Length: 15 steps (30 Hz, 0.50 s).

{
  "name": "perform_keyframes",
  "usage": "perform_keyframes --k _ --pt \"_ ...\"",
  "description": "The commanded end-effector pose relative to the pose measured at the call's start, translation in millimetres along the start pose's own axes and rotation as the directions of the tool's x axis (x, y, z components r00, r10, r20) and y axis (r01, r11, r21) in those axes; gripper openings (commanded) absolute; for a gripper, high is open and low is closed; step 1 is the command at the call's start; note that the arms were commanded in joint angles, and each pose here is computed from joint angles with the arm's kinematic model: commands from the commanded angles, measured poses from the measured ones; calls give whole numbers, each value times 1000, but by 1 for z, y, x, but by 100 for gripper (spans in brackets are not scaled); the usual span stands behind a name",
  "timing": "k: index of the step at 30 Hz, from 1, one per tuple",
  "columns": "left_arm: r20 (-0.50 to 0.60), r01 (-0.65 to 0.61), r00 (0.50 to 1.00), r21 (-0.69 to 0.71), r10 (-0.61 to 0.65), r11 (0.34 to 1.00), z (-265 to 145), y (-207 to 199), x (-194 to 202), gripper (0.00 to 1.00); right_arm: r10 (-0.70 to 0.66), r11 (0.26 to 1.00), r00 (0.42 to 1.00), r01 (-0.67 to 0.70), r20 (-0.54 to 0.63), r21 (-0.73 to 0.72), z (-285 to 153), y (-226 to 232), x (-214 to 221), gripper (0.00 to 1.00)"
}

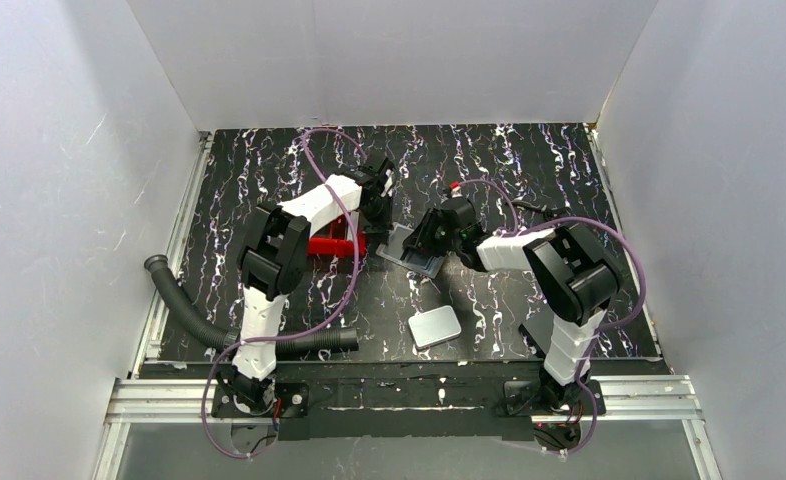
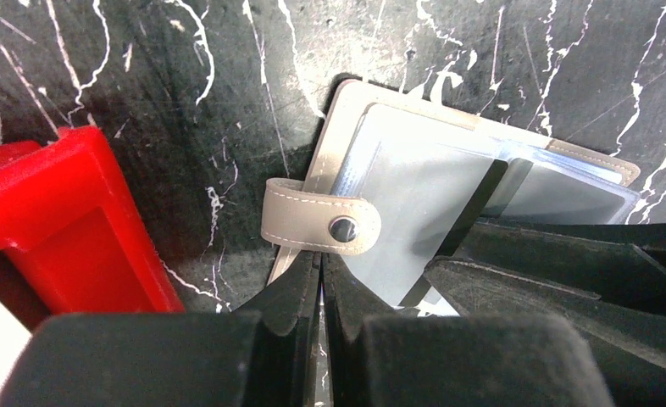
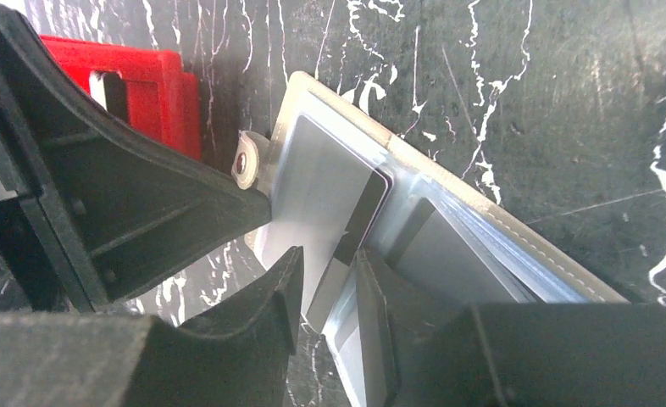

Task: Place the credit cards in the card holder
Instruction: Insert the credit card into the card holder.

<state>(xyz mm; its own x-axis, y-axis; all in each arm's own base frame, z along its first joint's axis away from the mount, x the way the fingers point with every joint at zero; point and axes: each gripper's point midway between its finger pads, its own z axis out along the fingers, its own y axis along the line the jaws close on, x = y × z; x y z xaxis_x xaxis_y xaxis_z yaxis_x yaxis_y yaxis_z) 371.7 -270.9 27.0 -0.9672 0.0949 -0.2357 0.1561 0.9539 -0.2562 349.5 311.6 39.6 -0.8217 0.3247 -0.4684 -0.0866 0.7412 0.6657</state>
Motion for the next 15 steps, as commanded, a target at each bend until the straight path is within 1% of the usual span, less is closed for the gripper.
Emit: perform_keyframes --k 1,3,5,7,8,9,11,13,15 --pt "14 7 1000 31 -7 1000 -18 -10 4 1 159 985 986 -162 -46 -56 5 10 20 38" --pt "17 8 1000 36 -9 999 -19 -11 3 1 198 980 980 -198 -3 -26 2 2 17 41" --pt "13 12 1000 44 -13 999 -19 -12 4 1 239 970 970 -237 37 -49 -3 1 12 44" --pt "15 14 1000 49 -14 999 -21 -13 4 1 243 969 969 -242 37 -48 -7 3 8 46" --pt "19 13 1000 47 -14 999 -22 -13 4 1 193 981 981 -193 28 -26 -8 3 6 49" --pt "27 7 1000 44 -9 999 -23 -12 2 1 147 989 989 -148 13 25 -10 -2 6 52" --pt "42 -1 999 43 -1 999 -29 -13 -2 2 63 993 998 -62 -8 96 -18 -11 7 56" --pt "53 -8 999 47 6 999 -33 -16 -6 2 7 990 998 1 -57 140 -25 -22 15 58" --pt "55 -9 998 52 6 999 -35 -18 -8 2 -39 988 996 50 -76 148 -31 -27 20 61"
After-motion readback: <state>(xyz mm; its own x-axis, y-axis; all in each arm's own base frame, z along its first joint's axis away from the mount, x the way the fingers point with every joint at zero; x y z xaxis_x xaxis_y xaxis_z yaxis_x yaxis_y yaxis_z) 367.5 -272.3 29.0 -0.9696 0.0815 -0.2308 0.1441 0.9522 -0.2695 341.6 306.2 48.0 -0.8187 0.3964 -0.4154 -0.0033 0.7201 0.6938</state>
